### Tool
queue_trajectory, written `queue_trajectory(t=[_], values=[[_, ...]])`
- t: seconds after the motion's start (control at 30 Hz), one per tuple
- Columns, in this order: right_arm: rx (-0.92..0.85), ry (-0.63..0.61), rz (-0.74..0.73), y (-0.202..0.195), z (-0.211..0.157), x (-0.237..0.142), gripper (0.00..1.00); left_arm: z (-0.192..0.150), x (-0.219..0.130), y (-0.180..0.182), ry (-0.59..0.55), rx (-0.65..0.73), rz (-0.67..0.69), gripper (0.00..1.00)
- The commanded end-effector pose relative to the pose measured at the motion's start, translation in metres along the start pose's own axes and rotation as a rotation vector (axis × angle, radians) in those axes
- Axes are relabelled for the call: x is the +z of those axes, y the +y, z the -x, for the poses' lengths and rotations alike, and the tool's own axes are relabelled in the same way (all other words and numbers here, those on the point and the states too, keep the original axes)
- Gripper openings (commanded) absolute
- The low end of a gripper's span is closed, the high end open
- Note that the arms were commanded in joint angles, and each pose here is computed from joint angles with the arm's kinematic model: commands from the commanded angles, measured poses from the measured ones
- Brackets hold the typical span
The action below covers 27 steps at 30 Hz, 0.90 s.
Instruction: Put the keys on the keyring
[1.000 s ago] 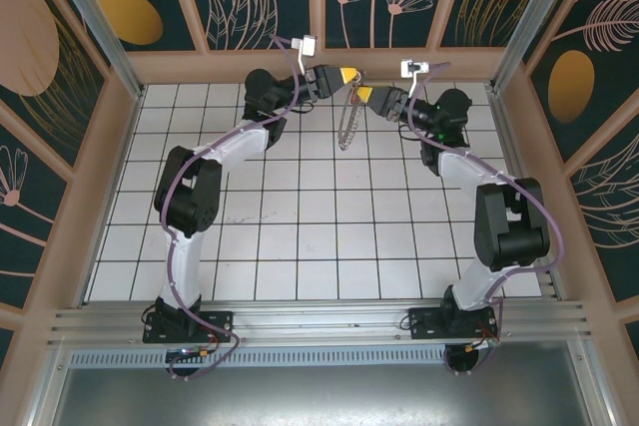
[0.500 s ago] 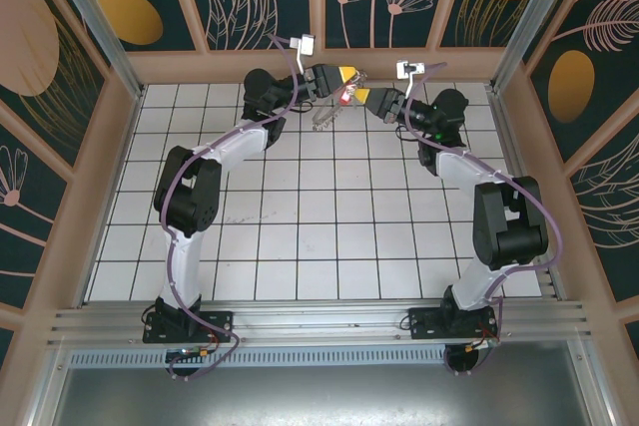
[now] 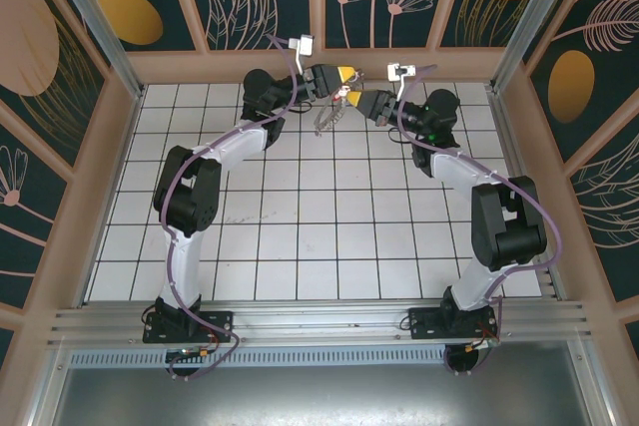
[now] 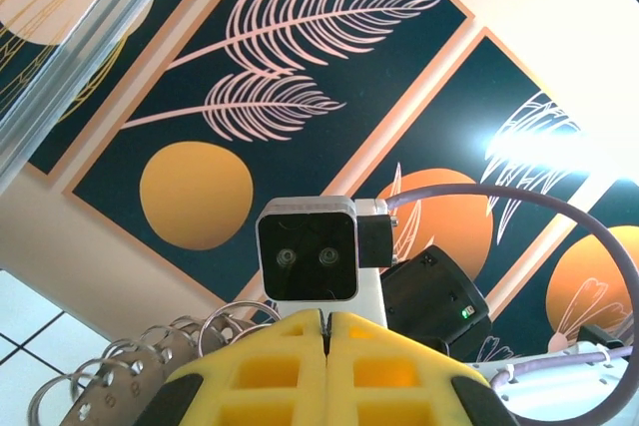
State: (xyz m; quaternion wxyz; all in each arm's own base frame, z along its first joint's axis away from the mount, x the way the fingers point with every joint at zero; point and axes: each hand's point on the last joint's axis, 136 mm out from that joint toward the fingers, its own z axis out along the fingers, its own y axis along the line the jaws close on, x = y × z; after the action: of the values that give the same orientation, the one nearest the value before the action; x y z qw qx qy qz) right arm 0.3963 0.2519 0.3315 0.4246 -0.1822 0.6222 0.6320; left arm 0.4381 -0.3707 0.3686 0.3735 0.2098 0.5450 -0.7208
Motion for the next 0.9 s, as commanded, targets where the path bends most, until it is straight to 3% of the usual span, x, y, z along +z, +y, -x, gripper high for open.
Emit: queue_trajectory(t=[0.0,0.3,0.33,0.43,0.5,0.87], values=[[-0.023,0.045,0.035,0.012,-0.005,0.015,0.0,0.014,0.005,-0.034,-0.043,0.078,-0.072,0.0],[-0.018,0.07,-0.029,0.004,-0.011,0.014,0.0,0.014,0.004,-0.032,-0.052,0.076,-0.066,0.0],[-0.018,0.072,-0.028,0.006,-0.012,0.012,0.04,0.014,0.004,-0.032,-0.052,0.077,-0.068,0.0],[-0.025,0.066,-0.047,0.009,-0.011,0.004,0.34,0.015,0.004,-0.033,-0.053,0.08,-0.069,0.0],[-0.035,0.059,-0.066,0.011,-0.01,-0.005,0.4,0.014,0.004,-0.032,-0.051,0.078,-0.069,0.0],[-0.092,-0.025,-0.148,0.029,0.01,-0.046,0.41,0.011,0.004,-0.03,-0.038,0.088,-0.065,0.0]])
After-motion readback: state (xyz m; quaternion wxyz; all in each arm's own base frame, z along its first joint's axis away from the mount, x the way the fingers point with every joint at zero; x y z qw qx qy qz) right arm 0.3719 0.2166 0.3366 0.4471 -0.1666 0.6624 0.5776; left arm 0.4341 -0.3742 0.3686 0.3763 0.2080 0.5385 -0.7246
